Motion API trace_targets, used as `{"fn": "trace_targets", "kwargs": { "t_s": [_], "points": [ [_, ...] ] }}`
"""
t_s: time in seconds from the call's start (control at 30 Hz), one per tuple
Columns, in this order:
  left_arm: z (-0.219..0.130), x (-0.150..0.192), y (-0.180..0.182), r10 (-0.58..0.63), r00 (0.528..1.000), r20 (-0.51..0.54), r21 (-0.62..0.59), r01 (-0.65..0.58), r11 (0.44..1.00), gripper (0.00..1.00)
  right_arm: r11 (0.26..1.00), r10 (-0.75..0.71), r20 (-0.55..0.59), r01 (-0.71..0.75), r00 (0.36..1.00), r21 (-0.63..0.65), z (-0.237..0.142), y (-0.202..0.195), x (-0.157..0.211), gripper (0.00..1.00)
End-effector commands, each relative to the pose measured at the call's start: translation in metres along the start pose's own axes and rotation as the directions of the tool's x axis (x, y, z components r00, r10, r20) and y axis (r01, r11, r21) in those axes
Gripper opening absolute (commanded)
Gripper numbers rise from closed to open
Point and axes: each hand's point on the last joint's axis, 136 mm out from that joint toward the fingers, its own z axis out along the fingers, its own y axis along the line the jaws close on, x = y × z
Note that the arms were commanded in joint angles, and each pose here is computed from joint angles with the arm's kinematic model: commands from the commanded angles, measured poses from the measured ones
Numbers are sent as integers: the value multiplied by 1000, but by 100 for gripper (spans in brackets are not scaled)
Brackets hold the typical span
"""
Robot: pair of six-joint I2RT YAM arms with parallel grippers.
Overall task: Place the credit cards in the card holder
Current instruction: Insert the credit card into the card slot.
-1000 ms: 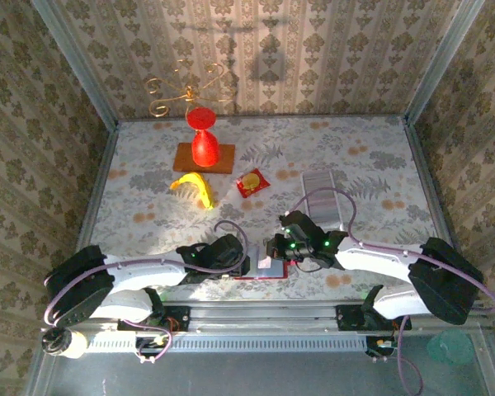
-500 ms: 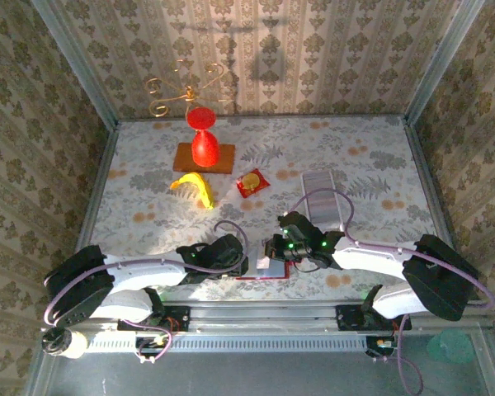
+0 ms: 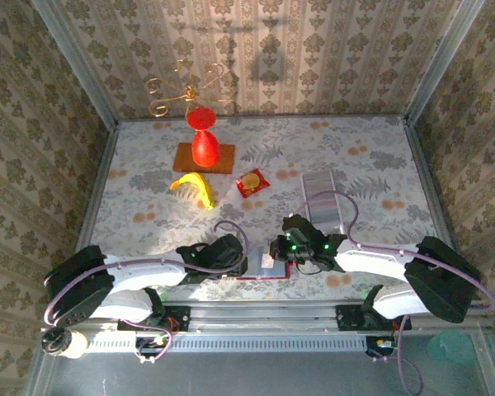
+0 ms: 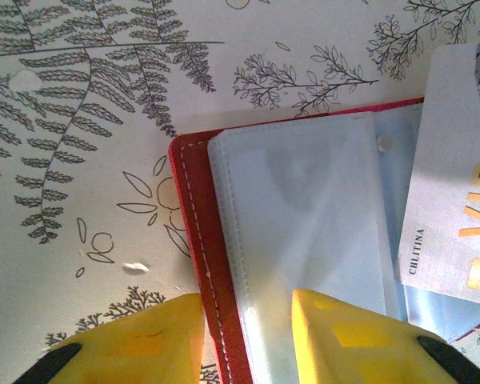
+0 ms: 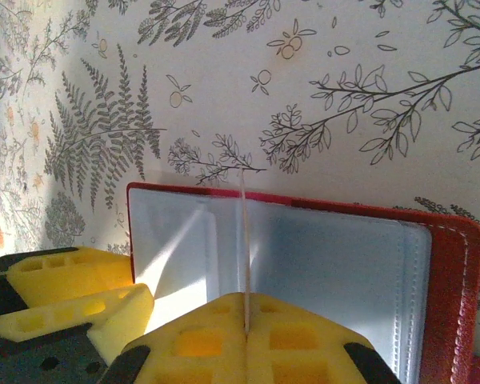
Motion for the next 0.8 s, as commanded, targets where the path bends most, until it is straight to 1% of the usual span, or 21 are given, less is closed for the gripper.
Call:
{"fn": "trace_targets", "kwargs": {
  "t_s": [0.0,0.13,0.3,0.77],
  "points": [
    [0,6,6,5,1000,-13,-29,-5,1000,34,1000,21,35,-20,999,-20,-1,4,-5,0],
    [0,6,6,7,1000,-15,-29,-7,1000,33,998,24,40,-22,999,-53,-3,12,-6,0],
    [0,6,6,5,1000,-13,-29,-5,1000,33,998,29,60,-26,998,-56,-6,11,-9,0],
    [-1,4,2,4,1000,-11,-17,-4,1000,32,998,35,46,-33,998,-47,3,8,-7,0]
  ]
}}
